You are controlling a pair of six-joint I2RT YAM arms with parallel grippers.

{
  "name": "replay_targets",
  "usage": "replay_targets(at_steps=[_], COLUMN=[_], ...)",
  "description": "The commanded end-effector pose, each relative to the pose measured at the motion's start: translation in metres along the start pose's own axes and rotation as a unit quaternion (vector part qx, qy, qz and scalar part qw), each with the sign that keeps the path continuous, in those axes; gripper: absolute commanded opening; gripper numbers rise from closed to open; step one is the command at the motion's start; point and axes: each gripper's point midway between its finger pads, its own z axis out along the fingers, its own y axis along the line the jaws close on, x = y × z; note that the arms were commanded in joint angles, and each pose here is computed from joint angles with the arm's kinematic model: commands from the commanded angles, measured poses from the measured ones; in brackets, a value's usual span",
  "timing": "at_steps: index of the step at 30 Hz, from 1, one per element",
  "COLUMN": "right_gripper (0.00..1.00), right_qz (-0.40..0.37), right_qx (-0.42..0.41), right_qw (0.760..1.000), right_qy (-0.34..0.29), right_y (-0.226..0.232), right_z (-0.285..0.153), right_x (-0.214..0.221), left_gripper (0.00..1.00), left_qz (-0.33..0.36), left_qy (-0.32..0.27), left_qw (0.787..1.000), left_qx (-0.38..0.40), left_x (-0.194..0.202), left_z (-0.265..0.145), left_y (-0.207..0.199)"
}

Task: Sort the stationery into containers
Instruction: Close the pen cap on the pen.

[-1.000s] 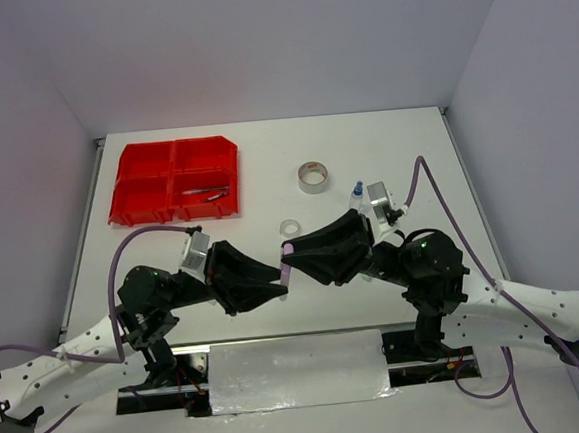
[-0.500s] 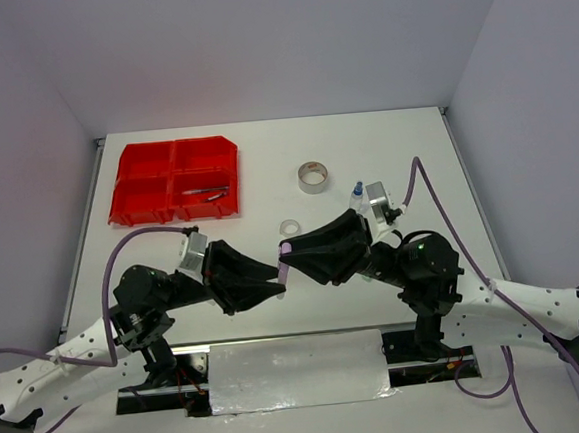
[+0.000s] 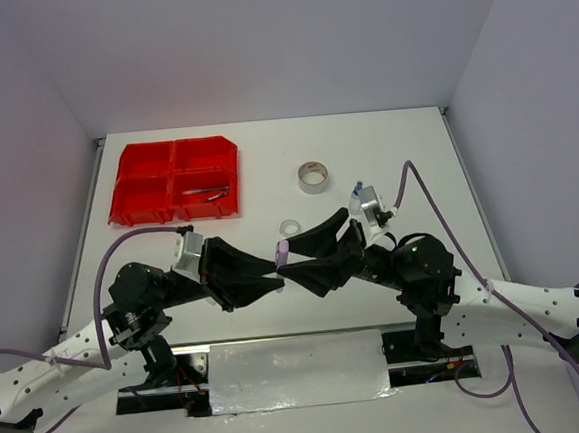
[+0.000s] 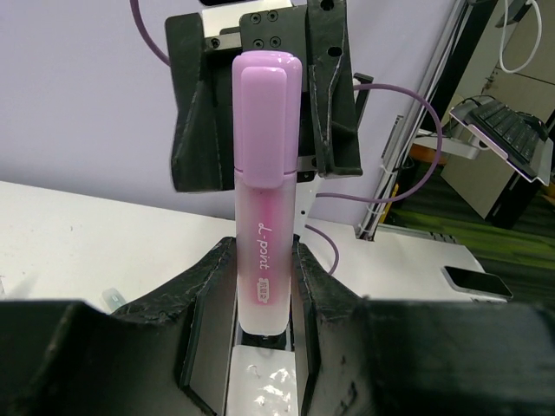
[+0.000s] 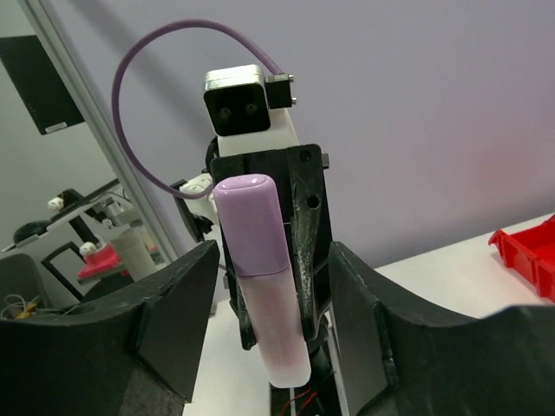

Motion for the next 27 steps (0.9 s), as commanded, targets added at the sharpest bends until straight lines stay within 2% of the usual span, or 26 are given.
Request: replay_targets(at_steps=[1,7,16,19,20,22,25,27], right_gripper=[0.63,0.68,0.65,0.53,0.47,0.42,0.25,0.21], right_qz=[-0.005,-0.007,-0.019,-0.028,-0.030,-0.036,-0.038,-0.040], right_qx=[0.003,0.001,-0.011,-0.013,-0.013,-0.014,-0.014,-0.013], right_qw=[1.000,1.000,1.000,0.999,0.999,0.999,0.999,0.999], right_qy=[-0.011,-0.005,0.013,0.013,0.013,0.013,0.015,0.014], right_y=[0.002,0.003,0.004,0.004,0.004,0.005,0.004,0.004], right_z=[0.001,0.001,0.001,0.000,0.000,0.000,0.000,0.001], right_x=[-0.008,-0.006,0.006,0.006,0.006,0.006,0.009,0.008], left_gripper=[0.00,0.00,0.00,0.00,0.00,0.00,0.00,0.02], left_qz=[0.033,0.034,0.035,0.029,0.026,0.024,0.021,0.020], left_qy=[-0.037,-0.039,-0.052,-0.049,-0.047,-0.047,-0.051,-0.052], left_qw=[0.999,0.999,0.998,0.998,0.999,0.999,0.998,0.998], left_qx=[0.012,0.005,-0.010,-0.013,-0.013,-0.009,-0.011,-0.009], left_x=[-0.025,-0.026,-0.038,-0.038,-0.037,-0.038,-0.040,-0.041], left_z=[0.005,0.004,0.004,0.006,0.007,0.008,0.008,0.008], left_y=[-0.006,-0.004,-0.003,-0.001,-0.001,-0.002,-0.002,-0.003])
